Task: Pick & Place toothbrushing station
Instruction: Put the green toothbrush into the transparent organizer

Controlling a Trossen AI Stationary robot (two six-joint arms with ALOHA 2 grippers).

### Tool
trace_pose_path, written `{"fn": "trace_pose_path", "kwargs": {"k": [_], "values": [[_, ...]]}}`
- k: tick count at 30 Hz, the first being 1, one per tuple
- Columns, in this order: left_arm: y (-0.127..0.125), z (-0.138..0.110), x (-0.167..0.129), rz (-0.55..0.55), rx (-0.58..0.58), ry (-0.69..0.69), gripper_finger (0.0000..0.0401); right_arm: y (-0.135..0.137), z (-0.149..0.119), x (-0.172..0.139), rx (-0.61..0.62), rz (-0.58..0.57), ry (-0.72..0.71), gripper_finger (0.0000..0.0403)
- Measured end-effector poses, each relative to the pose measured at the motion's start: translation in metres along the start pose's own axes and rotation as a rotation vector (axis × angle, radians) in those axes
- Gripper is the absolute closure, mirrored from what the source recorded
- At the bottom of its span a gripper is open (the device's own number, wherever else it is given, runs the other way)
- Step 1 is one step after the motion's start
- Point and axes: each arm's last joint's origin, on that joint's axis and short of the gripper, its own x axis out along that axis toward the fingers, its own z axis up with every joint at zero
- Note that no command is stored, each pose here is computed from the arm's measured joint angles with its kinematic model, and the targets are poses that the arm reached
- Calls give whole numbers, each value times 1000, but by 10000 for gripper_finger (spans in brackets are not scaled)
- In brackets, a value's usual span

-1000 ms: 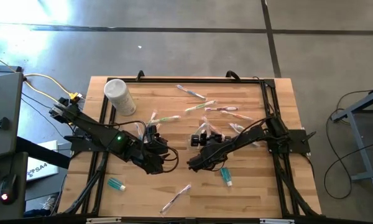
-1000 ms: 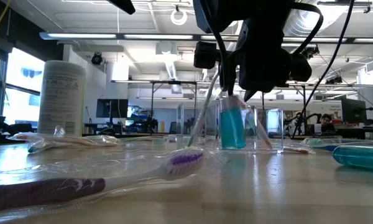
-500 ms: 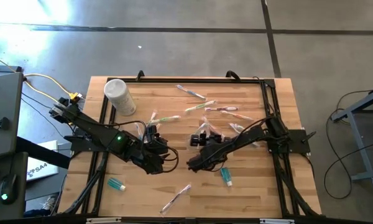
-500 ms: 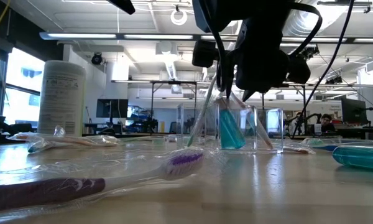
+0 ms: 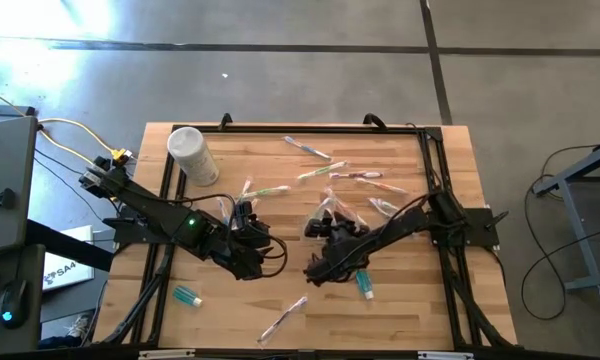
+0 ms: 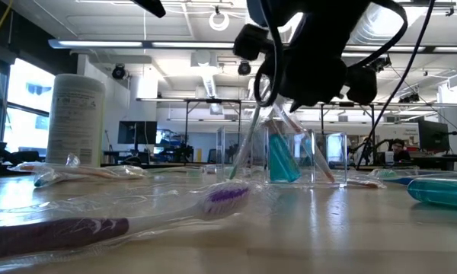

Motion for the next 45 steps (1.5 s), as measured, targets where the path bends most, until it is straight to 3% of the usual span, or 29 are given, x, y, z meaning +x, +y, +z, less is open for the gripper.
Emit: {"fn": "trace_pose_path", "kwargs": {"k": [5, 10, 15, 20, 23, 27, 32, 37, 41, 45], "values": [[0, 0, 0, 0, 0, 0, 158, -2, -10, -7, 141, -144, 122, 270], [0, 0, 0, 0, 0, 0, 158, 0, -39, -27, 305, -256, 161, 270], [0, 0, 0, -4, 0, 2, 158, 11, -74, -57, 625, -264, 55, 270], [0, 0, 0, -7, 1, 5, 158, 24, -106, -81, 1080, -83, -137, 270], [0, 0, 0, -6, 2, 7, 158, 34, -130, -92, 1309, 183, -252, 270], [0, -1, 0, -5, 2, 8, 158, 44, -159, -97, 1528, 547, -331, 270], [0, -1, 0, -2, 8, 16, 158, 64, -188, -91, 1636, 635, -353, 270], [2, -4, 0, 4, 20, 38, 158, 99, -204, -66, 1741, 725, -265, 270], [1, -4, 0, 1, 21, 39, 158, 128, -209, -36, 1846, 808, -187, 270], [1, -4, 0, 1, 21, 38, 158, 143, -199, -8, 1940, 947, -226, 270]]}}
